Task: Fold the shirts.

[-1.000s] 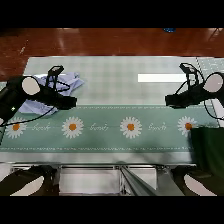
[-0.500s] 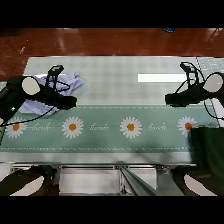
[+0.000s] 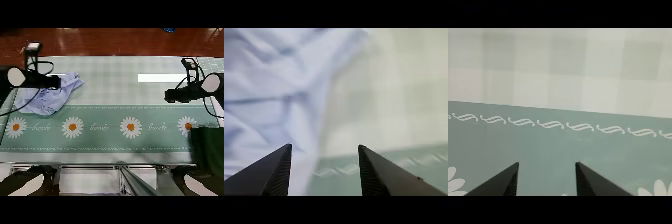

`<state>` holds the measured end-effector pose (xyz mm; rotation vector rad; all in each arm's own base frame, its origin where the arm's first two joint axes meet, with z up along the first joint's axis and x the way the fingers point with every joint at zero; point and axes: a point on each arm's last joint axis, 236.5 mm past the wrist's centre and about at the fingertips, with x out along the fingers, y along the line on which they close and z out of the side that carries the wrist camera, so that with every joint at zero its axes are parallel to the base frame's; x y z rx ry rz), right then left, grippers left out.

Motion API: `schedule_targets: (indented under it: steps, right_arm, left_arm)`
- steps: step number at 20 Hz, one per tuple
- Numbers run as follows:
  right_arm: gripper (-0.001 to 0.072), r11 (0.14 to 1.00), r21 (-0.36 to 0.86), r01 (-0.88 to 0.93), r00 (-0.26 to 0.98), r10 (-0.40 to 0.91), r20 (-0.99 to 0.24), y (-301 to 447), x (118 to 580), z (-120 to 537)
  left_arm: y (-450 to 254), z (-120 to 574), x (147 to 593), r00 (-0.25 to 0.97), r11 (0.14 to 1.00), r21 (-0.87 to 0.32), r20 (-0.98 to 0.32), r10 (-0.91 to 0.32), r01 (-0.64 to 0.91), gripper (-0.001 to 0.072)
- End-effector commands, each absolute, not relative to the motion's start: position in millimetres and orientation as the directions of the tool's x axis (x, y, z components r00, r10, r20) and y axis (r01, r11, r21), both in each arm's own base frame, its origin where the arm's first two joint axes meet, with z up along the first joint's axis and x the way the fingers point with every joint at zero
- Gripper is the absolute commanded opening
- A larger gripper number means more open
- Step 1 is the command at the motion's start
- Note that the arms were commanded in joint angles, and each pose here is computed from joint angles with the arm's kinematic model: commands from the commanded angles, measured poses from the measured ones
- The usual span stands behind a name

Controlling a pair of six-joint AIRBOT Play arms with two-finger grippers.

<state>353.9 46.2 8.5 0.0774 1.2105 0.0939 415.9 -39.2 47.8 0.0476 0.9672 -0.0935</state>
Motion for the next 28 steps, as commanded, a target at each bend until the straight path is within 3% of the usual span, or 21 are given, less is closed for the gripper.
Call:
schedule_targets:
  steps: [1, 7, 17, 18, 19, 20, 21, 24, 28]
  right_arm:
    - [0.0409, 0.993, 0.119, -0.01, 0.339, 0.115, -0.934, 46.8, 351.7, 7.0]
    - [0.0409, 0.987, 0.158, 0.021, 0.35, 0.141, -0.926, 52.9, 354.4, 8.8]
    - [0.0409, 0.983, 0.174, 0.063, 0.354, 0.141, -0.925, 52.8, 355.4, 9.2]
    - [0.0409, 0.983, 0.174, 0.064, 0.356, 0.141, -0.924, 52.8, 355.8, 9.3]
    - [0.0409, 0.982, 0.176, 0.068, 0.359, 0.141, -0.923, 52.8, 356.5, 9.7]
    - [0.0409, 0.982, 0.178, 0.069, 0.363, 0.141, -0.921, 52.9, 357.6, 10.1]
    - [0.0409, 0.982, 0.178, 0.069, 0.369, 0.141, -0.919, 52.7, 358.8, 11.3]
    - [0.0409, 0.982, 0.181, 0.058, 0.42, 0.141, -0.897, 52.1, 361.6, 31.8]
    - [0.0409, 0.98, 0.198, 0.027, 0.563, 0.149, -0.813, 51.6, 360.7, 94.5]
  left_arm:
    - [24.9, 53.2, 435.1, 0.602, 0.997, 0.074, -0.796, 0.067, -0.014, 0.0504]
    - [72.6, -15.6, 433.0, 0.46, 0.991, 0.09, -0.879, 0.125, -0.098, 0.0504]
    - [64.0, -107.0, 405.7, 0.207, 0.99, 0.035, -0.976, 0.063, -0.137, 0.0489]
    - [61.8, -110.1, 398.6, 0.172, 0.99, 0.029, -0.984, 0.053, -0.14, 0.0344]
    - [60.6, -110.7, 393.4, 0.148, 0.99, 0.027, -0.988, 0.048, -0.141, 0.0141]
    - [59.8, -108.3, 390.0, 0.128, 0.99, 0.026, -0.991, 0.043, -0.138, 0.0039]
    - [57.0, -102.0, 389.3, 0.114, 0.992, 0.016, -0.993, 0.03, -0.124, 0.0025]
    - [34.3, -49.6, 416.3, 0.219, 0.991, -0.09, -0.973, -0.067, -0.095, 0.0025]
    - [-10.9, 108.8, 473.9, 0.593, 0.948, -0.318, -0.769, -0.241, -0.027, 0.0025]
